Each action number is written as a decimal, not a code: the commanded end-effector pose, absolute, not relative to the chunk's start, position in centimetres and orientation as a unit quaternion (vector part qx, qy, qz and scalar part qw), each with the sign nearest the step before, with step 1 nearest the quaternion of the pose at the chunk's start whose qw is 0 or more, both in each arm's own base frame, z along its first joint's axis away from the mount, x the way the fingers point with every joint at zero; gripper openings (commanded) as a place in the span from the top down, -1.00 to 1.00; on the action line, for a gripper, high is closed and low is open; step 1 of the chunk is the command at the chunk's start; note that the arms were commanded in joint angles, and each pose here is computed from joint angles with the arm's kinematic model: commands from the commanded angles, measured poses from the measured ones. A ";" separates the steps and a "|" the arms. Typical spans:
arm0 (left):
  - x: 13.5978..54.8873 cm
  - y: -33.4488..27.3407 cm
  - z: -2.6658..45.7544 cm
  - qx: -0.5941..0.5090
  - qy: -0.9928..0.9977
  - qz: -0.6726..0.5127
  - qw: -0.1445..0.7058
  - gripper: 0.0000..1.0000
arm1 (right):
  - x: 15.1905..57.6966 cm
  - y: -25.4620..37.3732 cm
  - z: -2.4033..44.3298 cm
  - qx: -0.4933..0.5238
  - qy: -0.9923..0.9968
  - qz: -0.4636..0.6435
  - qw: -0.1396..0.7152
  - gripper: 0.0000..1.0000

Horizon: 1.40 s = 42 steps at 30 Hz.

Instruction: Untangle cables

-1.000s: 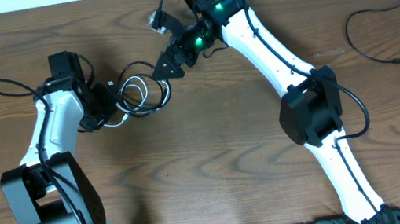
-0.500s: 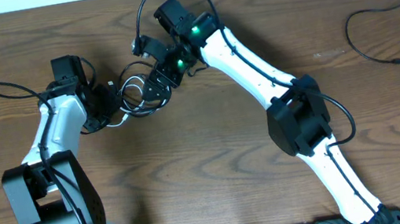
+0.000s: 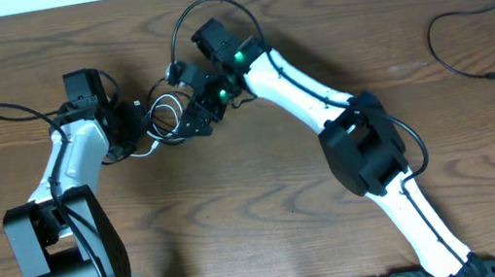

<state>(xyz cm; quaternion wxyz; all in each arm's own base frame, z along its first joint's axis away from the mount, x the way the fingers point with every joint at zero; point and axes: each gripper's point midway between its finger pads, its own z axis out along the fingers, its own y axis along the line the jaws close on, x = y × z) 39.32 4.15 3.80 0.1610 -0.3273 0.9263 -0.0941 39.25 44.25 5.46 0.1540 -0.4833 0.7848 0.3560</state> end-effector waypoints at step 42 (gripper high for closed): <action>39.9 1.1 4.4 -0.277 0.932 -0.166 0.165 -0.28 | 37.5 46.6 1.6 -0.520 0.790 0.275 0.171 0.98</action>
